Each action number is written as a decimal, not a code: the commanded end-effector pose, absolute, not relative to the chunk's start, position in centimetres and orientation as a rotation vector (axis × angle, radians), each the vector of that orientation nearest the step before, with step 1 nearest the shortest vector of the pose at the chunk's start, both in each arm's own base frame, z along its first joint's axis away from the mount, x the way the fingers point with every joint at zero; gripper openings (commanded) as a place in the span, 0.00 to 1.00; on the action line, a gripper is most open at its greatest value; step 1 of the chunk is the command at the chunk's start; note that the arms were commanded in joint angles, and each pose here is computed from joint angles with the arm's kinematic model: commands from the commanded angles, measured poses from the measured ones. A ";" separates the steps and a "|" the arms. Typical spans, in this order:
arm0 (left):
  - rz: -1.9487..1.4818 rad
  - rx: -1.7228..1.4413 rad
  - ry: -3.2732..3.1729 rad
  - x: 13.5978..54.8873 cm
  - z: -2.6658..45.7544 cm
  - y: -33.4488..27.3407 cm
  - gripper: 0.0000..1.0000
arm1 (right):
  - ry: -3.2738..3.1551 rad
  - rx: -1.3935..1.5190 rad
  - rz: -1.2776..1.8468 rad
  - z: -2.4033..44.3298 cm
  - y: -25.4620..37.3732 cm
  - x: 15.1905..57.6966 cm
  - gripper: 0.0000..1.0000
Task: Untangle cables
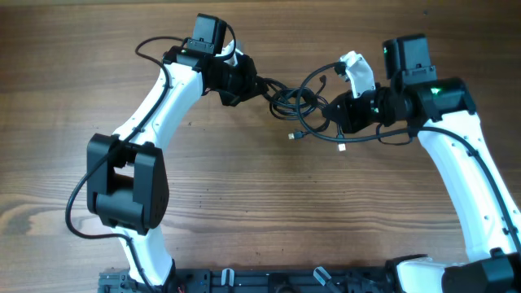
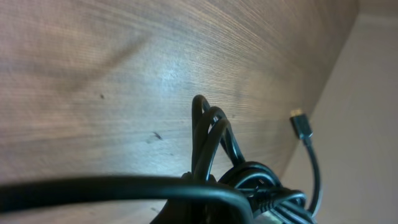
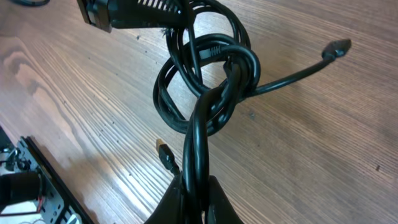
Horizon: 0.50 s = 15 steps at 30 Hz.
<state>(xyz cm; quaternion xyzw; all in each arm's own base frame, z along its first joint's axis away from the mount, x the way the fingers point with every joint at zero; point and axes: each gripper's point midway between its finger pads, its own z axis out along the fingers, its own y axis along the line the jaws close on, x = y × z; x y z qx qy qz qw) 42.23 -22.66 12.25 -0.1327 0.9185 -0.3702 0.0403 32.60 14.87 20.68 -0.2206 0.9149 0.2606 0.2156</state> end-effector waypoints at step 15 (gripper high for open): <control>-0.891 -0.039 2.676 42.2 16.9 -21.4 0.65 | 2.685 -0.002 1.132 19.0 17.1 35.7 0.04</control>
